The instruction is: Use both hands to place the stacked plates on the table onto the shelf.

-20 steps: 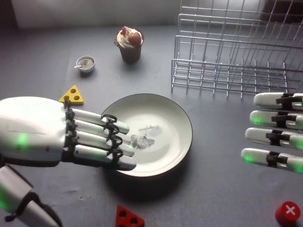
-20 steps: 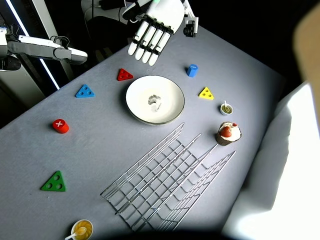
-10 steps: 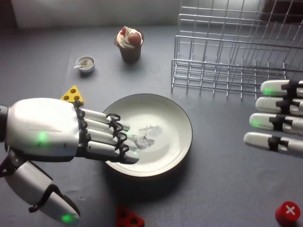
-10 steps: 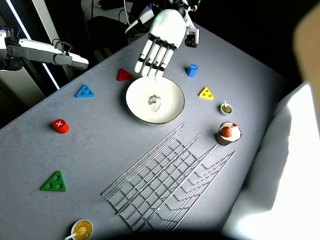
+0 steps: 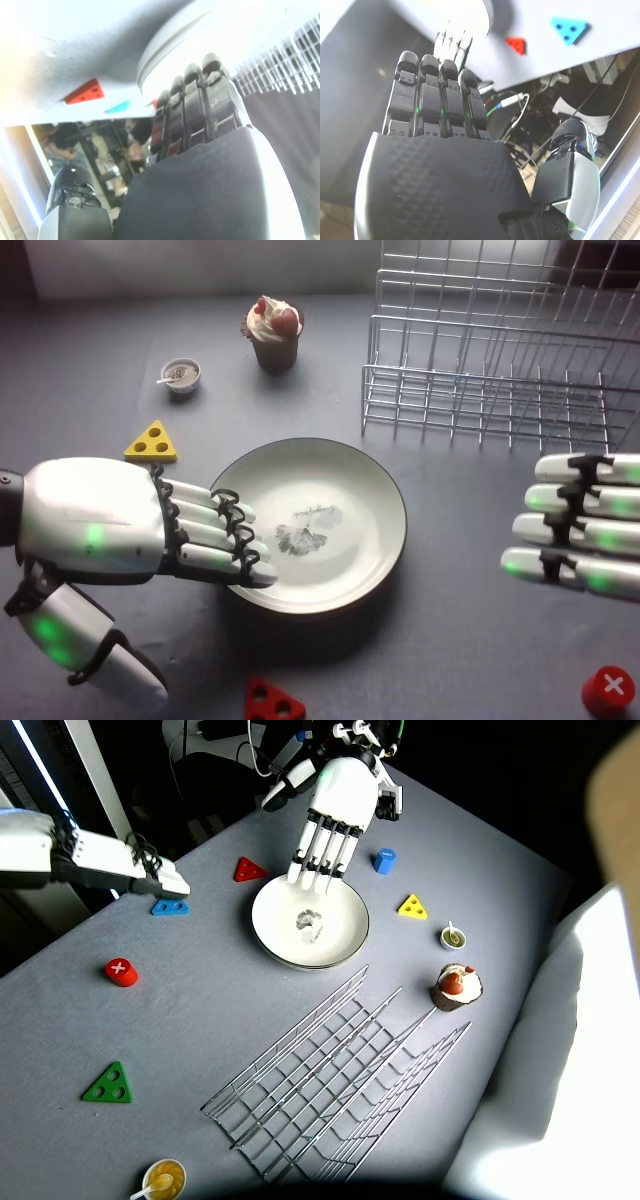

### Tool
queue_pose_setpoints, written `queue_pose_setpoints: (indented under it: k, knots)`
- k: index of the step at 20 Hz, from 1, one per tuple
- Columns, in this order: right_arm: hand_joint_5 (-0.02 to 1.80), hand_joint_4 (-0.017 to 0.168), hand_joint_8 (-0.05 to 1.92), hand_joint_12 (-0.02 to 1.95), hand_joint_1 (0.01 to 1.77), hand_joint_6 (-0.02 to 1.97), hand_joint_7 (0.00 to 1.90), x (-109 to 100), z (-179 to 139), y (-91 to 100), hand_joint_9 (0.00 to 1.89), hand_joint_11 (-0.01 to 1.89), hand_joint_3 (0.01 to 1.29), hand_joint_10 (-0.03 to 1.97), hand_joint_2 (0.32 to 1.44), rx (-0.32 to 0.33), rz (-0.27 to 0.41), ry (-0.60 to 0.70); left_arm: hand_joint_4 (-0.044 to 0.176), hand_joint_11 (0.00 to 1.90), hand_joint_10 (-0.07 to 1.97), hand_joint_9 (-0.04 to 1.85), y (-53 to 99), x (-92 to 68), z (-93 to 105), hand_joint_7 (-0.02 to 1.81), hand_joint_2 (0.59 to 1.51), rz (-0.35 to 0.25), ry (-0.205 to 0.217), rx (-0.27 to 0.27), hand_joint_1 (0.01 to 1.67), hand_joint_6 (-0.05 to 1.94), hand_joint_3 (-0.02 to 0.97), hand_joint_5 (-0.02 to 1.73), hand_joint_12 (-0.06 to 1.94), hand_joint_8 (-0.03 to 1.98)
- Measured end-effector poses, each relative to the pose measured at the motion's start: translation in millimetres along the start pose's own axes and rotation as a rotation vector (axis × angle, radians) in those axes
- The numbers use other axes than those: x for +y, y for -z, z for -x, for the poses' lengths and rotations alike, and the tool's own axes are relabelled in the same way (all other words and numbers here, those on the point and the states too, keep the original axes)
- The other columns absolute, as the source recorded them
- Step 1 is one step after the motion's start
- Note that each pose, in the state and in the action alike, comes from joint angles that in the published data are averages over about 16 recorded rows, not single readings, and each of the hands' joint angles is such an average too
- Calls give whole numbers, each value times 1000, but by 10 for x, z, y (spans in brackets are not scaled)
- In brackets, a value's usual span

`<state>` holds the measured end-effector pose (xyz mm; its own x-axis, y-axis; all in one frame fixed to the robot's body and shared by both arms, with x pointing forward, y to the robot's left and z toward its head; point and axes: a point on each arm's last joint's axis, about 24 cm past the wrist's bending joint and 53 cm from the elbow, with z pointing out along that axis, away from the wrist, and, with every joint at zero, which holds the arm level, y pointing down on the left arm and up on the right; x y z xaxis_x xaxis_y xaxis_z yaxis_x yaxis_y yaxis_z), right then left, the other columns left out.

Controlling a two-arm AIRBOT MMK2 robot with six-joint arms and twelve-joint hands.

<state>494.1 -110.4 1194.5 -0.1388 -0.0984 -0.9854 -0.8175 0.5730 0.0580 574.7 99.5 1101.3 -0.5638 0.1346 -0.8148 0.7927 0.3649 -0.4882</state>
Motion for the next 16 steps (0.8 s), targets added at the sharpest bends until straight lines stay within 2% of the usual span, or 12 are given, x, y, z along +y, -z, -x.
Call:
queue_pose_setpoints:
  k: [16]
  knots:
    - [151, 6, 5, 20, 16, 18, 173, -238, -17, -252, 179, 166, 16, 0, 915, -4, -71, -110, 2, 114, 3, 151, 6, 279, -128, 157, 1018, 69, 15, 24, 28, 10, 12, 118, 8, -4]
